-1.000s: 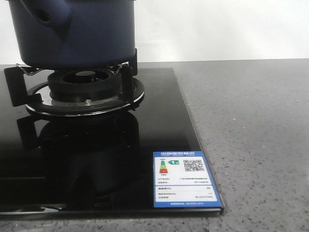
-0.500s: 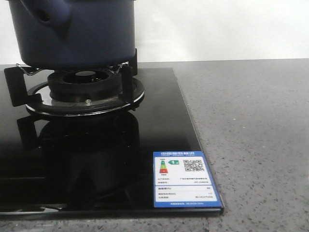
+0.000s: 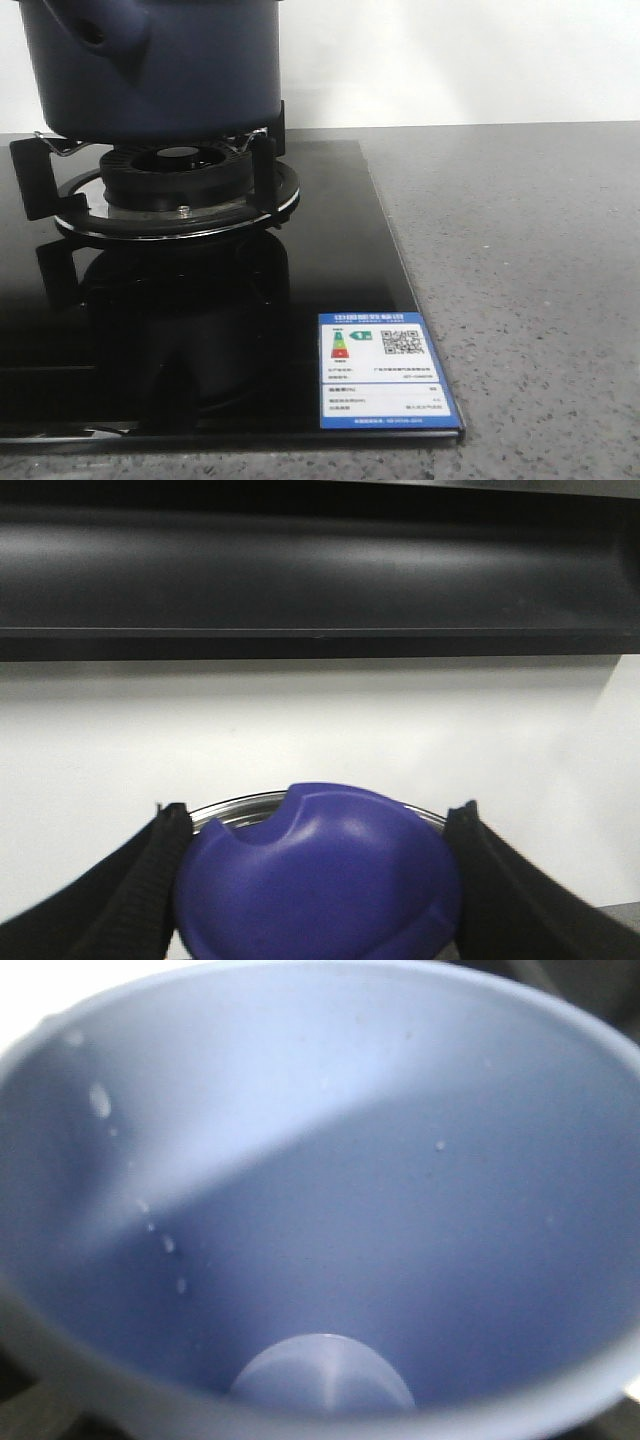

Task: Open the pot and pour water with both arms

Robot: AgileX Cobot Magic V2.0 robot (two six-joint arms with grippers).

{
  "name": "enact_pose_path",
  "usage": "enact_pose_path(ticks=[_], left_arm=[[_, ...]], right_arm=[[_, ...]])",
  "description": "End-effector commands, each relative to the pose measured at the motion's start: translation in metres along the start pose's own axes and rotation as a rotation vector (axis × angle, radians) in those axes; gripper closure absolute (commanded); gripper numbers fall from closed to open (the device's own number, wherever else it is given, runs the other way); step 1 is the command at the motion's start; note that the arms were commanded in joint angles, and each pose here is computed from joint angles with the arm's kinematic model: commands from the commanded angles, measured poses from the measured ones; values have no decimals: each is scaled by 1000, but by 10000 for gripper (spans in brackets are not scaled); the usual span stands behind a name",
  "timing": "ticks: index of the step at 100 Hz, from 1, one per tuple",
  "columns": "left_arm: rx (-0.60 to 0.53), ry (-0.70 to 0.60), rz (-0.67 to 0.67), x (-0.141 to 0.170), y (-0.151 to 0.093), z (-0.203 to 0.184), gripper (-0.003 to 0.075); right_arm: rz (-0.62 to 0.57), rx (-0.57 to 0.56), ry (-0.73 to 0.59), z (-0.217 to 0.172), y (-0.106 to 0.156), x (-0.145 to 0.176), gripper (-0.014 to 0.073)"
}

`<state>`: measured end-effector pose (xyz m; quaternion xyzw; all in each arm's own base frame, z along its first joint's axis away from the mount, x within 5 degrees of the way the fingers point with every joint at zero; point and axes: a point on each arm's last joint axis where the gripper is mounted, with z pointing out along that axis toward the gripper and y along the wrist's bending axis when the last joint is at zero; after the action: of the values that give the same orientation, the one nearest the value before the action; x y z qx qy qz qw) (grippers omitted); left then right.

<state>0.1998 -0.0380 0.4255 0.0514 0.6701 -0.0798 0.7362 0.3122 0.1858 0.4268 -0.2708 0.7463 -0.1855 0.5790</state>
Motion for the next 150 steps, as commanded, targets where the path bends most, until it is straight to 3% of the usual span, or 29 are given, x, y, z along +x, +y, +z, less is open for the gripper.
enact_pose_path(ticks=[1, 22, 51, 92, 123, 150], left_arm=[[-38, -149, 2, -25, 3, -7, 309], [-38, -149, 2, -25, 3, -7, 309], [-38, -149, 2, -25, 3, -7, 309], [-38, -149, 2, -25, 3, -7, 309], [-38, -149, 2, -25, 3, -7, 309], [-38, -149, 2, -25, 3, -7, 309]], right_arm=[[150, 28, -107, -30, -42, -12, 297], [359, 31, -115, -51, -76, 18, 301], [547, -19, -162, -73, -76, 93, 301], [574, -95, -119, -82, -42, 199, 301], [666, -196, -172, -43, -42, 240, 301], [615, -277, -188, -8, -33, 267, 301]])
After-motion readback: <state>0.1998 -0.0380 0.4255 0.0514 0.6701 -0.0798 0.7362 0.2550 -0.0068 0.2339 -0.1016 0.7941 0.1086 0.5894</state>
